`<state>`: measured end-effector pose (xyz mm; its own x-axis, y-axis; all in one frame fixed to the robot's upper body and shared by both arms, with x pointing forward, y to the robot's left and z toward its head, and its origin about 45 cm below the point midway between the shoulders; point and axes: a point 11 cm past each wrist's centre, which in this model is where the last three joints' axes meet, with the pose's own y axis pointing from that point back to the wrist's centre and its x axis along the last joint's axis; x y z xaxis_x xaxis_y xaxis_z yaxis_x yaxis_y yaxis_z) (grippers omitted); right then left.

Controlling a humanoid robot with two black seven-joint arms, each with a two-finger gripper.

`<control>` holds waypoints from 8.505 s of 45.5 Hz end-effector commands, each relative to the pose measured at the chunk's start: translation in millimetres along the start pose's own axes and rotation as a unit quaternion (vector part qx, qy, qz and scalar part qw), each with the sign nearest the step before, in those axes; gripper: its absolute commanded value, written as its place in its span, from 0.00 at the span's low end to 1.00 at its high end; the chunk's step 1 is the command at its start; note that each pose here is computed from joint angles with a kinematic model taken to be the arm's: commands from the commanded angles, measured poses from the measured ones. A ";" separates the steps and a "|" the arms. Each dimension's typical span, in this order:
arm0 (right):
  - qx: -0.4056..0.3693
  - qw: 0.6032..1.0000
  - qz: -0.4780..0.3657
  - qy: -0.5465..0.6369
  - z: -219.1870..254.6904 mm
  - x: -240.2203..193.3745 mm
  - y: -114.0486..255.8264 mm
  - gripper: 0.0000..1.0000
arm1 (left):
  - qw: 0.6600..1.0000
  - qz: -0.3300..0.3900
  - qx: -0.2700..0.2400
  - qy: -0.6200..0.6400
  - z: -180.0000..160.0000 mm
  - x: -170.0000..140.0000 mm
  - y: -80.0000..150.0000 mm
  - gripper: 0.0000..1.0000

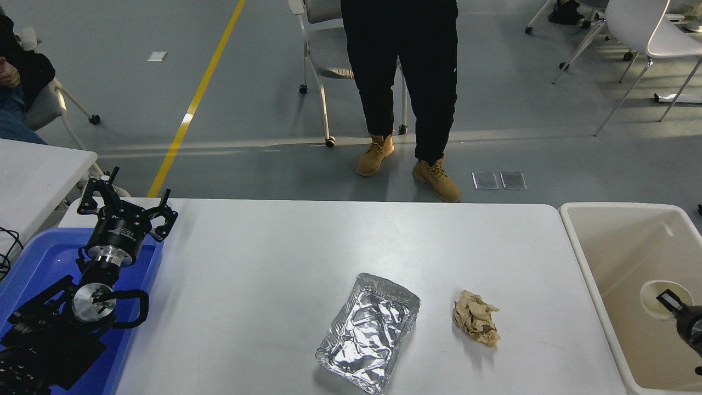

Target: Clean the table surface

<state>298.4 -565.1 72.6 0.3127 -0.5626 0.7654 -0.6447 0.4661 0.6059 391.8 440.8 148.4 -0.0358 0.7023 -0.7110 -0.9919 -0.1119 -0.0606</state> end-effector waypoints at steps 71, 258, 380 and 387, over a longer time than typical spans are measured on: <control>0.216 0.846 0.210 -0.440 -124.9 278.9 64.4 0.97 | 1.000 0.000 0.000 0.000 0.1 0.2 0.1 1.00; 0.453 0.811 -0.209 0.306 -395.3 77.4 189.0 0.97 | 1.000 0.000 0.000 0.000 0.1 0.2 0.1 1.00; 0.512 0.642 -0.205 0.533 -363.7 -200.8 163.3 0.79 | 1.000 0.000 0.000 0.000 -0.1 -0.1 -0.1 1.00; 0.518 0.638 -0.213 0.529 -358.4 -206.3 163.5 0.72 | 1.000 0.001 0.000 0.000 0.1 0.3 0.1 1.00</control>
<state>385.6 -128.4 98.5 0.5582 0.5521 0.6194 -0.3005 -0.5613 0.7711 391.7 440.9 148.3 -0.0367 0.7026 -0.7107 -0.9918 -0.1126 -0.0600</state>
